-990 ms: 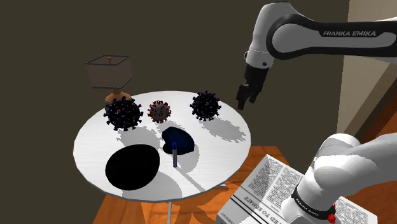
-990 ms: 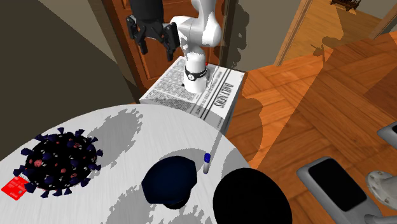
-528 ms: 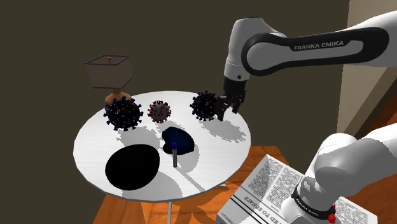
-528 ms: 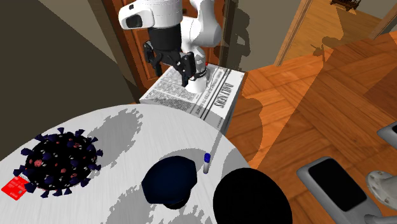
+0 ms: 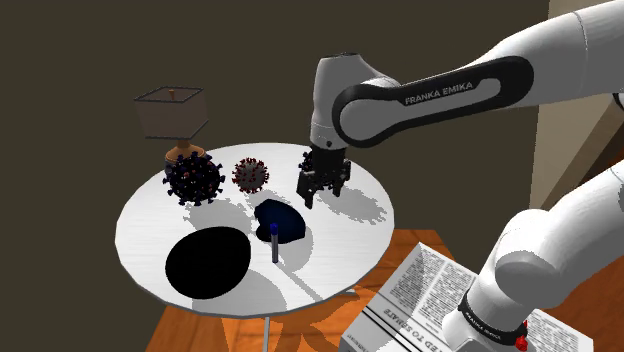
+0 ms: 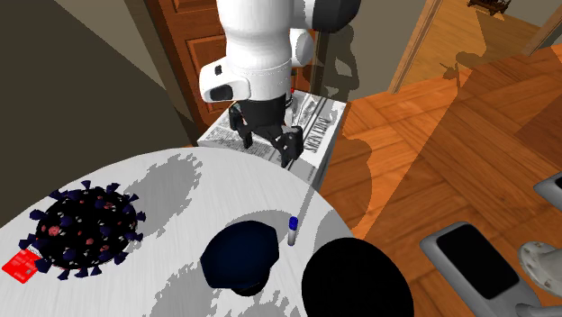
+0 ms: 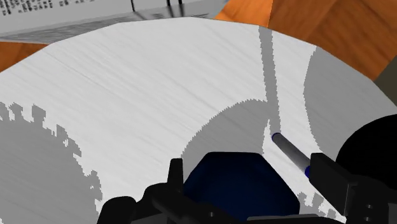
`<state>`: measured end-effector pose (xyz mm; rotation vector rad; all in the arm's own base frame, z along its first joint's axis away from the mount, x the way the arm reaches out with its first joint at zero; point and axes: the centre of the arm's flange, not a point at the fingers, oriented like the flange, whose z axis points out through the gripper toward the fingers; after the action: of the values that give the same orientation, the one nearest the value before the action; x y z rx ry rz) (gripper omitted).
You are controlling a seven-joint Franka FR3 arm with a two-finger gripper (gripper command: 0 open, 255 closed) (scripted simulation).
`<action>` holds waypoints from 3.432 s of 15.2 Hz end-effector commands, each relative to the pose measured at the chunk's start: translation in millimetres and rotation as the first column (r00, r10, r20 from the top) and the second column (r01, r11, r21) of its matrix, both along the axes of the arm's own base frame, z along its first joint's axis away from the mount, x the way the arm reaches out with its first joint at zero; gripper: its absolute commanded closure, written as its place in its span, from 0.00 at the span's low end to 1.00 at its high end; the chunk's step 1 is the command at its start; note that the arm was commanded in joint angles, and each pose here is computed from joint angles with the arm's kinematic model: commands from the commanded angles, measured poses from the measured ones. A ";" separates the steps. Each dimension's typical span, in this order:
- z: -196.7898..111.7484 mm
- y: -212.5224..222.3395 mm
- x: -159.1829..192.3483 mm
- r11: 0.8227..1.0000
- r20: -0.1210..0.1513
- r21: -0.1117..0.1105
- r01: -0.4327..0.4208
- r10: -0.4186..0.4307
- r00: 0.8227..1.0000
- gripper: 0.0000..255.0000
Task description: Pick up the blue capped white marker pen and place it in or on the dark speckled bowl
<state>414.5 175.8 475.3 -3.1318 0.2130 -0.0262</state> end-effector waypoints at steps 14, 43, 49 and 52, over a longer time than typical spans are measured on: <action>-90.7 99.7 77.4 0.996 -0.019 -0.003 0.094 -0.094 0.995 0.00; -67.3 99.7 77.3 0.996 -0.019 -0.003 0.094 -0.094 0.995 1.00; -35.6 99.7 77.3 0.996 -0.019 -0.003 0.094 -0.094 0.995 1.00; -19.8 99.7 77.3 0.996 -0.019 -0.003 0.094 -0.094 0.995 1.00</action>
<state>490.7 274.8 450.9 -3.1223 0.3603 0.0023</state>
